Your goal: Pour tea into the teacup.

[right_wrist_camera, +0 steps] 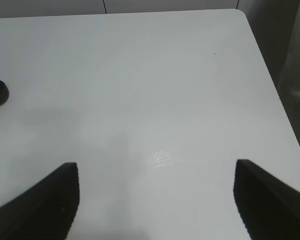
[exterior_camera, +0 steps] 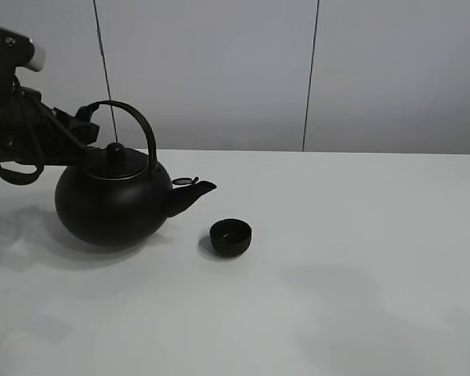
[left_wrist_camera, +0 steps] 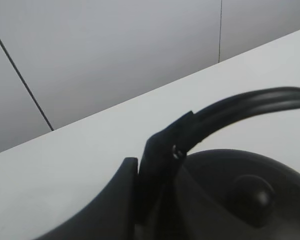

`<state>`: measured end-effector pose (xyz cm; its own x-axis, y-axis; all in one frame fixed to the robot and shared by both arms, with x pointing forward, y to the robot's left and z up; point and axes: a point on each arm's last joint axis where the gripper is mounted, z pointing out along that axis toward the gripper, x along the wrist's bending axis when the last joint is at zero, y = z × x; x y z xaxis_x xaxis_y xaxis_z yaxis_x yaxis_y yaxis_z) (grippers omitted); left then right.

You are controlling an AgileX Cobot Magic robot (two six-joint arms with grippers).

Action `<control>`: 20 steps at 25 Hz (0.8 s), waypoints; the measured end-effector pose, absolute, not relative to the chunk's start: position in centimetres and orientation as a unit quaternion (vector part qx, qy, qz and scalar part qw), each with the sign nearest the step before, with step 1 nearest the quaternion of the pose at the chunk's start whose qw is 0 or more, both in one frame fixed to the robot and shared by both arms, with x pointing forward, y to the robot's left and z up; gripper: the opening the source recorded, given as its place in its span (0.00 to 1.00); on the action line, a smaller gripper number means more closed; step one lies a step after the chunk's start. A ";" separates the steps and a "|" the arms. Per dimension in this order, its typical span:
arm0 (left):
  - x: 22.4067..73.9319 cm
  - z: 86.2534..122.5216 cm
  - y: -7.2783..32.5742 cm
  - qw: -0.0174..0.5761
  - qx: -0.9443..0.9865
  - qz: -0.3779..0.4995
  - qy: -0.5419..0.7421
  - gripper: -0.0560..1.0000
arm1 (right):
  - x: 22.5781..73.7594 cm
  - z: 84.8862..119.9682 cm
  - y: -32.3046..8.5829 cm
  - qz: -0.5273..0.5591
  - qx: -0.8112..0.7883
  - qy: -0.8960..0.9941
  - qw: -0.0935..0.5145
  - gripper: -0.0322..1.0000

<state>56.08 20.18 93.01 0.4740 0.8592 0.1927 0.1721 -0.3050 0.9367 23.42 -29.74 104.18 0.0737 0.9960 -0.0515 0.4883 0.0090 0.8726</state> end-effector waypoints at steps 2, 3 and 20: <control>56.1 92.9 20.2 0.462 0.725 0.368 0.354 0.16 | 23.4 104.2 -29.7 0.329 0.623 0.596 0.386 0.59; 56.0 92.9 20.2 0.461 0.727 0.368 0.352 0.16 | 23.4 104.2 -29.7 0.329 0.623 0.596 0.386 0.59; 57.3 93.4 19.2 0.456 0.742 0.368 0.325 0.16 | 23.4 104.2 -29.7 0.328 0.623 0.596 0.386 0.59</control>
